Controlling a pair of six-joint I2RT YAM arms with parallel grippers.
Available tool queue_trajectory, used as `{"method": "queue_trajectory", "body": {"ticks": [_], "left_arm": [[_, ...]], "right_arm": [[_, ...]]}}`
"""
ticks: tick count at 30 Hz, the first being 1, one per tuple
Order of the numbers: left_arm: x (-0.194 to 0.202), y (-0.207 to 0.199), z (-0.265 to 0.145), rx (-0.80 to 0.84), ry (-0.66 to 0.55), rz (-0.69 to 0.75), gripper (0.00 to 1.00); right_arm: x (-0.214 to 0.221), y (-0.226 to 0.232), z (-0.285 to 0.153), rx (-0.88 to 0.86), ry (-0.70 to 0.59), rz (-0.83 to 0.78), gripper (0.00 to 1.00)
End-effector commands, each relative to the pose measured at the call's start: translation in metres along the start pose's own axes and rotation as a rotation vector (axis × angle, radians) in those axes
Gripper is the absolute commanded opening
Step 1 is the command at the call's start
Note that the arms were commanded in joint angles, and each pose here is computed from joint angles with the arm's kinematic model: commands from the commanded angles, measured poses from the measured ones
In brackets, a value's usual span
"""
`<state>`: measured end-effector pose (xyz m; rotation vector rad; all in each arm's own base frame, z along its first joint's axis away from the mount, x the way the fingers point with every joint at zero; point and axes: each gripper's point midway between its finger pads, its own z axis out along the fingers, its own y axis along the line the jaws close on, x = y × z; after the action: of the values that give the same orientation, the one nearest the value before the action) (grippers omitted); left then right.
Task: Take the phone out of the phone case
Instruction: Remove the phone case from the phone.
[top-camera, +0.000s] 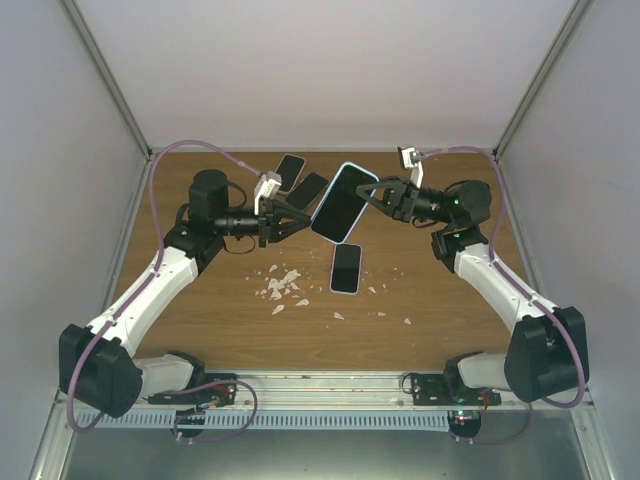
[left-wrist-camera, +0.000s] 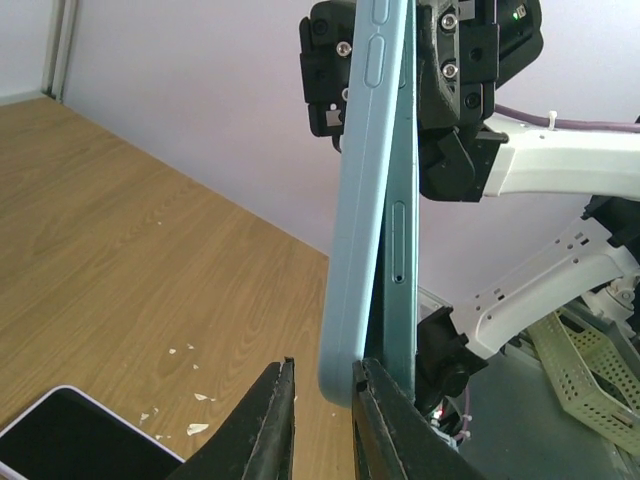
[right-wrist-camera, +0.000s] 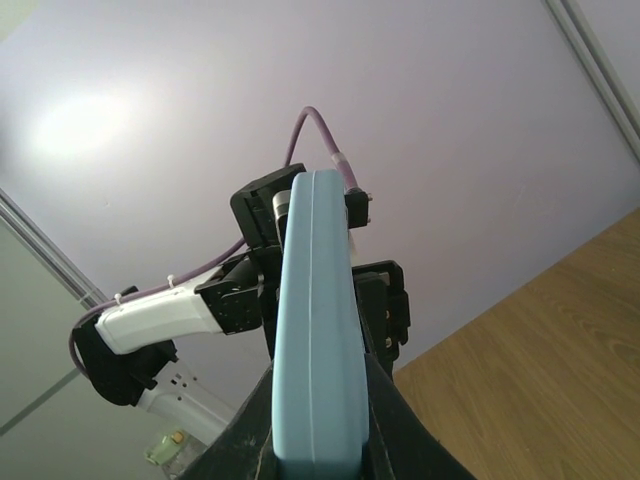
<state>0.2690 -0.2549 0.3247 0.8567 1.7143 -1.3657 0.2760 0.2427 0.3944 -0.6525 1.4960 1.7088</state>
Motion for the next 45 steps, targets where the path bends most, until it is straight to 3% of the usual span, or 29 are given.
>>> {"method": "queue_trajectory", "body": {"ticks": [1,18,45], "left_arm": [[0.011,0.038,0.004,-0.131,0.013,-0.064,0.19],[0.001,0.024,0.01,-0.034,0.003,-0.072,0.29],[-0.029,-0.008,0.015,0.078,0.022,0.112,0.37]], "right_arm": [[0.001,0.055,0.008,-0.155,0.024,-0.088,0.0],[0.031,0.059,0.022,-0.22,0.103,-0.075,0.01],[0.099,0.052,0.043,-0.284,0.397,-0.106,0.01]]}}
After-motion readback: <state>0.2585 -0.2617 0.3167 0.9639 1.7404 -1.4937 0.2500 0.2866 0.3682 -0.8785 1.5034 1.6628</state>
